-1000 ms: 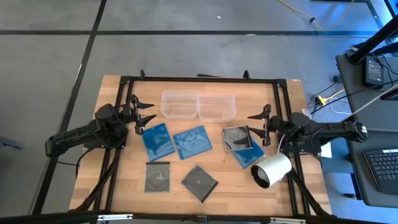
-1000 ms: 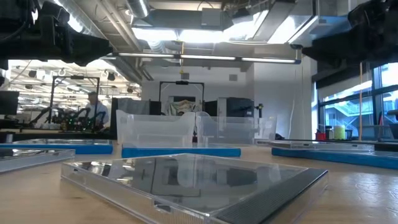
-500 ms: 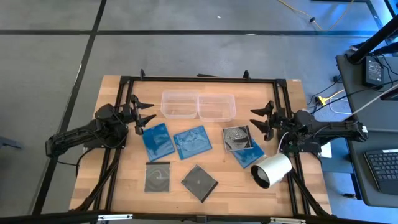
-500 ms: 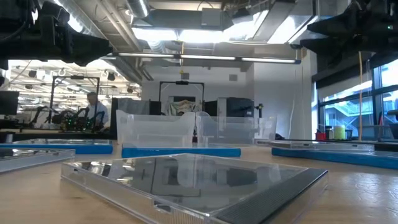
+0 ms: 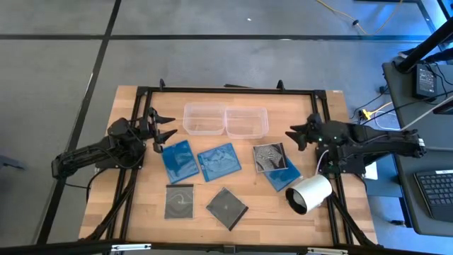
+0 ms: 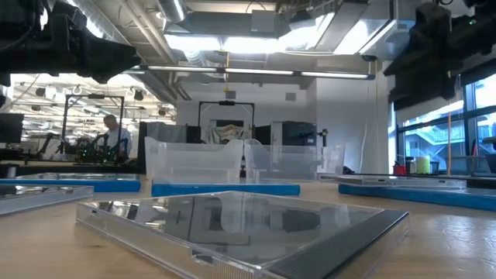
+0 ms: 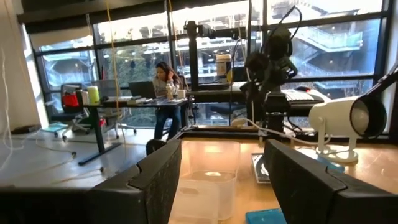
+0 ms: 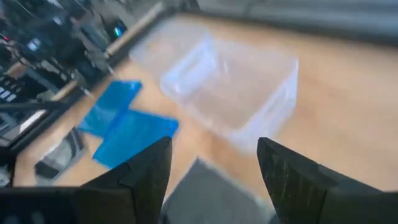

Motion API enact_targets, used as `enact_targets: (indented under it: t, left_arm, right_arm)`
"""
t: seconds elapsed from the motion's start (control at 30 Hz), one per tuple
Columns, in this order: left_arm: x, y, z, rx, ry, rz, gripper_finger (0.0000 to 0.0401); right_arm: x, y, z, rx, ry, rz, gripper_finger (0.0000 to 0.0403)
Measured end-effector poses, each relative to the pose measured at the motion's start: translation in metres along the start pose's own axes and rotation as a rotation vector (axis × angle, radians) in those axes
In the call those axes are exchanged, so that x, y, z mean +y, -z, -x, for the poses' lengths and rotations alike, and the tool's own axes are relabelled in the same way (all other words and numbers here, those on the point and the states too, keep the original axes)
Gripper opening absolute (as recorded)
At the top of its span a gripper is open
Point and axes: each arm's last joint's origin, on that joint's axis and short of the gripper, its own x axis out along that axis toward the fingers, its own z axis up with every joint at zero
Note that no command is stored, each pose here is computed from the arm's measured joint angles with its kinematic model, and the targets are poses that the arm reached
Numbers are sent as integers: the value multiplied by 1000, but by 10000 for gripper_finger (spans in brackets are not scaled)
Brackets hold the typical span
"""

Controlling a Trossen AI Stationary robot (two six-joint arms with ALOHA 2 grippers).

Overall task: Pick & place jewel cases by type
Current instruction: Put the top right black CD case into the right transparent bin

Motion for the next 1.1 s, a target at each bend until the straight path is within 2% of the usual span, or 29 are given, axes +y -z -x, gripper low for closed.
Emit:
enact_targets:
  t: [0.23, 0.47, 0.67, 0.93, 1.1]
  left_arm:
    - [-3, -5, -8, -42, 40, -7, 224]
    - [-4, -9, -35, 147, 75, -50, 212]
    - [-6, -18, -80, 294, 138, -205, 199]
    - [-10, 11, -143, 491, 354, -294, 184]
    - [-23, 36, -178, 528, 437, -330, 178]
  right_arm:
    - [1, 7, -13, 105, 62, -63, 239]
    - [-2, 9, -26, 184, 117, -193, 239]
    - [-9, 7, -38, 267, 146, -283, 239]
    - [-21, 3, -51, 355, 183, -365, 239]
    - [-28, 4, -60, 420, 210, -405, 239]
